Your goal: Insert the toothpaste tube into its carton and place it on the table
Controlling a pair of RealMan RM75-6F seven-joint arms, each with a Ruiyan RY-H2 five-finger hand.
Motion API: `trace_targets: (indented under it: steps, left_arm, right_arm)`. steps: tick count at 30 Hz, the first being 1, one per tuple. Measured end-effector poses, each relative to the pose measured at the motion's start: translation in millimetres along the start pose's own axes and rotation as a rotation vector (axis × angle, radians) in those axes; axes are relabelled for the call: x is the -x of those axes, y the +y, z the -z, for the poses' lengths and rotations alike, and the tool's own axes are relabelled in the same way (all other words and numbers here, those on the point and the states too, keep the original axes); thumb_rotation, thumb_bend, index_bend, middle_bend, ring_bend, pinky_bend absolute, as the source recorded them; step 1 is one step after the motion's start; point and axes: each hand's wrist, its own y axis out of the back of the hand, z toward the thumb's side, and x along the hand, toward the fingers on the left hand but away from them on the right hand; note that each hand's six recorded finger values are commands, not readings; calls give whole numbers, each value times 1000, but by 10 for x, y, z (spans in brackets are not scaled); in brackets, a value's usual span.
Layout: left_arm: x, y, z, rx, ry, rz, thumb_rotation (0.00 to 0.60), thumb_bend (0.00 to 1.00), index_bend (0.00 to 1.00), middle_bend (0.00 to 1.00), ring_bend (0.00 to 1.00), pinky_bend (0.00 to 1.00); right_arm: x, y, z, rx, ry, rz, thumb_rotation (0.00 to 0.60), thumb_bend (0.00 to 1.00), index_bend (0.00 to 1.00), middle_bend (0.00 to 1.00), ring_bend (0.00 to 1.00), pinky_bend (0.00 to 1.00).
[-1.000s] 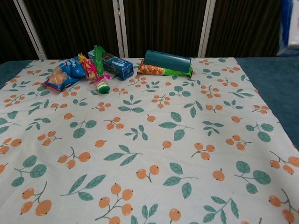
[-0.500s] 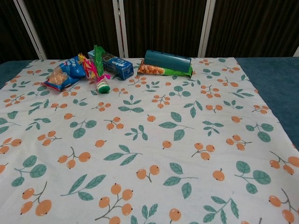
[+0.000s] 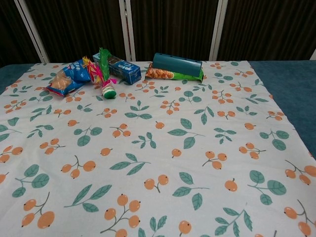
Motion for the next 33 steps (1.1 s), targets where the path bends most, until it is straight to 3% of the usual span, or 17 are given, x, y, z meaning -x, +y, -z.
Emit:
trace_targets:
  steps: [4,7,19,22,28,33]
  left_arm:
    - [5,6,7,6,11,1,600,35,353,345,300,402]
    - [7,1,15,10,21,6,600,36,353,346,300,402]
    - [-3,-10,50,30,54,25,600,36,351,346,300,402]
    - [-8,-8,52,32,55,27,600,36,352,348,300,402]
    - [-8,-14,41,34,47,33,600,36,351,349,300,402]
    - [-12,-21,43,50,49,39,600,36,351,351,300,402]
  right_arm:
    - [-1,16,26,1,-19,4,600,493,479,580,563,501]
    - [9,42,28,-2,-20,17,600,541,570,651,635,543]
    - [-21,18,64,-45,-25,-3,600,543,554,653,633,543]
    - [-45,14,153,-109,-48,-28,600,543,554,653,633,543]
    - [-182,34,585,-336,-136,-135,600,543,554,653,633,543]
    - [-534,27,1153,-588,-221,-311,600,542,554,653,633,543]
